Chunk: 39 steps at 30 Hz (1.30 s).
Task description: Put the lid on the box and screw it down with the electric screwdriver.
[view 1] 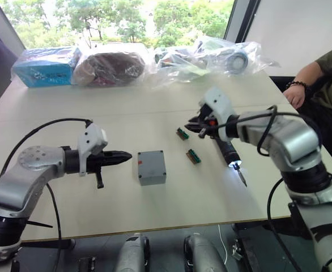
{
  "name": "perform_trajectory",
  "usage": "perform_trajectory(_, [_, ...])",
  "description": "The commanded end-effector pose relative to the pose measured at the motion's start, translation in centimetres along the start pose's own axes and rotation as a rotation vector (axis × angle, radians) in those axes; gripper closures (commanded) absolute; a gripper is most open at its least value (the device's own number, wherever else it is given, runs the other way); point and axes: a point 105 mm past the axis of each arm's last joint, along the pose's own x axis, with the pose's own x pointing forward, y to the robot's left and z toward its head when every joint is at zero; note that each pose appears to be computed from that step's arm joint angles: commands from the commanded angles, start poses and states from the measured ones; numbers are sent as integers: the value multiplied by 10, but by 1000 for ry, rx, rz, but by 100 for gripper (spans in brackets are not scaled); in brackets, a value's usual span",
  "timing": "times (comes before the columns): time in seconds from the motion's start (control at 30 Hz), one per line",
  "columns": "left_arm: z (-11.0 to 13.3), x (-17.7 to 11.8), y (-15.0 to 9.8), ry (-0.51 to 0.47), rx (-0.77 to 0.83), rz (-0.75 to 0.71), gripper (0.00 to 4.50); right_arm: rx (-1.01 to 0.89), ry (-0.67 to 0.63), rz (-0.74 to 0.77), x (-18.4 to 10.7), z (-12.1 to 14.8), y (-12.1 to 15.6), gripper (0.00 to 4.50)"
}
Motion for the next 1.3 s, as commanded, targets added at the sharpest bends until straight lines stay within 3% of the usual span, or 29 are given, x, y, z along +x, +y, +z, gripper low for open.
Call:
perform_trajectory(0.03, [-11, -4, -1, 54, 44, 4, 450, -76, 0, 82, 9, -13, 25, 448])
perform_trajectory(0.23, [-30, 7, -8, 74, 25, -15, 450, -104, 42, 149, 20, -38, 47, 448])
perform_trajectory(0.4, [-37, 18, -8, 65, 19, -27, 450, -94, 21, 231, 24, -40, 63, 448])
perform_trajectory(0.73, [-23, 47, 0, 1, 46, -76, 450, -112, 24, 292, 23, -35, 76, 448])
perform_trajectory(1.03, [-25, 58, 10, 14, 75, -67, 450, -114, 31, 342, 20, -29, 84, 448])
perform_trajectory(1.17, [-27, 54, 15, 20, 79, -51, 450, -153, 55, 330, 14, -30, 80, 448])
perform_trajectory(1.3, [-29, 37, 12, 44, 76, -69, 450, -202, 78, 224, 4, -28, 49, 448])
